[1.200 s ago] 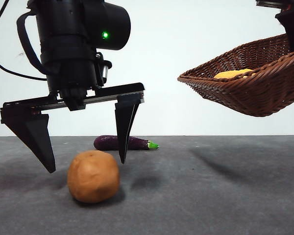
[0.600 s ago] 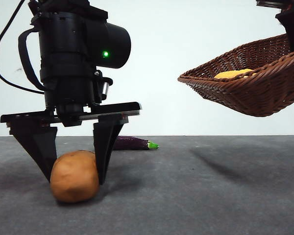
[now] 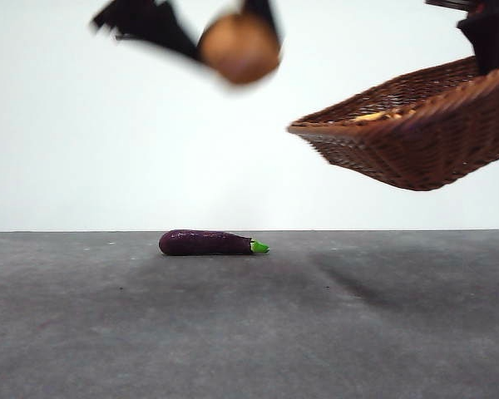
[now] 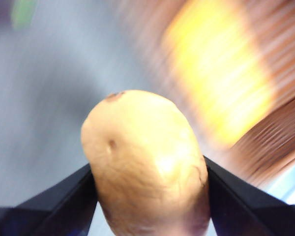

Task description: Help me put the vegetables on the table into the basket

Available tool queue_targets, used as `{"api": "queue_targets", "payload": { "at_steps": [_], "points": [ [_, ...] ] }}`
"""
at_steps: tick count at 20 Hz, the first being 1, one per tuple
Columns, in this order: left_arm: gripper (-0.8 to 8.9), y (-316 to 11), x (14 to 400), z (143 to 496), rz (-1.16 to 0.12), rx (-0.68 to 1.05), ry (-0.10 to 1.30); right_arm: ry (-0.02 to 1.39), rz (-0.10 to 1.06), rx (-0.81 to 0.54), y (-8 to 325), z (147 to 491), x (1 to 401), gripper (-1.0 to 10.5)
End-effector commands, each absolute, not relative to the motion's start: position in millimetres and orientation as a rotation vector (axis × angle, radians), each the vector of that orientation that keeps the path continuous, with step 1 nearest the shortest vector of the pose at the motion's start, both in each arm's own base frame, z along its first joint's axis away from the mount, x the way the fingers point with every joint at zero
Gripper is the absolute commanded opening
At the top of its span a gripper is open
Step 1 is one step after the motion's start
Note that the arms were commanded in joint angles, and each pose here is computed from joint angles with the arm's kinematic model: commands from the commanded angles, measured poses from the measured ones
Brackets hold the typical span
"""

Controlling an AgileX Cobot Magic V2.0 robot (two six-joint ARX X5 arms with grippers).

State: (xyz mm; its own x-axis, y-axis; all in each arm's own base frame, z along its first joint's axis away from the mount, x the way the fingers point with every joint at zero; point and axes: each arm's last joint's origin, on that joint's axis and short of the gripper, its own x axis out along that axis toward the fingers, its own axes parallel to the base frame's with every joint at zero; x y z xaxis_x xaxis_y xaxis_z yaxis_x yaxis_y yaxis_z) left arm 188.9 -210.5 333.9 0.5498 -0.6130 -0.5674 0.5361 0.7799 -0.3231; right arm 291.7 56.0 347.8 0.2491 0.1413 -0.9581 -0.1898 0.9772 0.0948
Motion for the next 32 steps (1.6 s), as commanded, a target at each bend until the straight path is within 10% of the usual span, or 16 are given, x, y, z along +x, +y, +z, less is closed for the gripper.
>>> {"api": "queue_targets", "payload": {
  "at_steps": [1,14,17,19,32],
  "points": [
    [-0.09,-212,188,342,-0.711,-0.133,0.646,1.316,0.271,-0.053,72,348,285,-0.2],
    [0.1,-195,198,320,-0.469,-0.054,0.793,1.314,0.54,-0.226,179,348,234,-0.2],
    [3.69,-193,197,318,-0.448,-0.061,0.826,1.298,0.564,-0.23,190,349,228,-0.2],
    [5.7,-194,197,318,-0.444,-0.073,0.828,1.299,0.562,-0.231,192,349,226,-0.2],
    [5.69,-165,192,342,-0.369,0.2,0.632,1.319,0.348,-0.162,130,348,263,-0.2]
  ]
}}
